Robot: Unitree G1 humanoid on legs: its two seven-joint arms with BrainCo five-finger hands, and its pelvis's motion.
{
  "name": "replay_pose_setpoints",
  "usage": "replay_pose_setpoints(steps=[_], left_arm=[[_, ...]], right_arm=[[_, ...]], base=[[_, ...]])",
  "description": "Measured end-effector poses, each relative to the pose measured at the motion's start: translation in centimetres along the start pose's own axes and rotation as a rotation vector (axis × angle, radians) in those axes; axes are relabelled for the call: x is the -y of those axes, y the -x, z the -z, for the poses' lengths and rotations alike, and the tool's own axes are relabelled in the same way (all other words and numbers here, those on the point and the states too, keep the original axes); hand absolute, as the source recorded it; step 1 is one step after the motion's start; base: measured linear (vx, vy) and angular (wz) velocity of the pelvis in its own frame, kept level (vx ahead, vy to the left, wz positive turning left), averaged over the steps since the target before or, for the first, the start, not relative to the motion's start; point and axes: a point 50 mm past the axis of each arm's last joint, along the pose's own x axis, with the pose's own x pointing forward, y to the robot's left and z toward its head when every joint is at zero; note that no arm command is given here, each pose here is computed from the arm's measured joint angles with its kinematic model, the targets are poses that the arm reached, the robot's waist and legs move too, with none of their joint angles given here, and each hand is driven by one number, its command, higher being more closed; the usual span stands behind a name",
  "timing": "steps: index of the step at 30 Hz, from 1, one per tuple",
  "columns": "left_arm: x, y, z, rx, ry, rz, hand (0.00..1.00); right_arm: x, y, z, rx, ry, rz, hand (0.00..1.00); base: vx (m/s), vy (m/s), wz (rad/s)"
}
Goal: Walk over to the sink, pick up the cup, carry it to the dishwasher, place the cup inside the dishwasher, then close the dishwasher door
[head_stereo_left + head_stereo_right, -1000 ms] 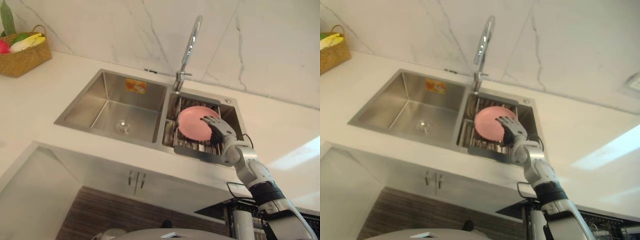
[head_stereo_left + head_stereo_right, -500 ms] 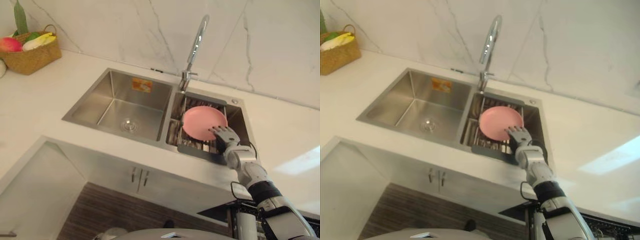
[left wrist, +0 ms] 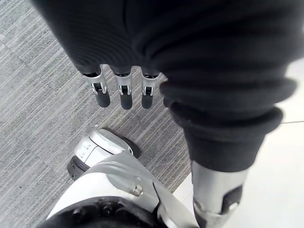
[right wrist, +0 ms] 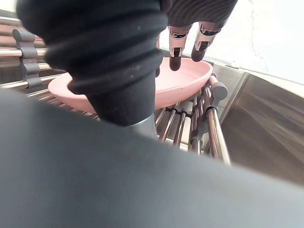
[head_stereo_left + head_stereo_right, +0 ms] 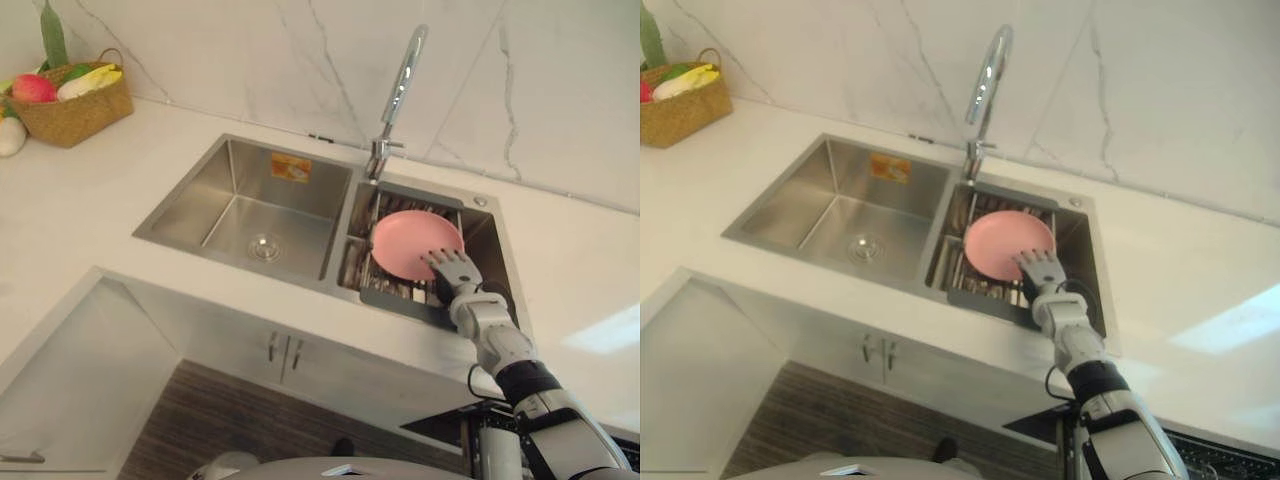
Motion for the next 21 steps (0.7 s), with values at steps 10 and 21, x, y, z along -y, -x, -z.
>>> replay_pose_setpoints(steps=[10, 21], left_arm=[[0.0, 0.0, 0.0, 0.003, -0.009, 0.000, 0.00], [-0.6, 0.0, -0.1, 0.018, -0.033, -0.067, 0.00]], right_arm=[[0.0, -0.2, -0.3, 0.027, 0.010, 0.001, 0.00], [-0.5, -0.6, -1.1, 0.101, 0.023, -0.069, 1.00]], base=[[0.00, 0.004, 0.01], [0.00, 0.001, 0.01]])
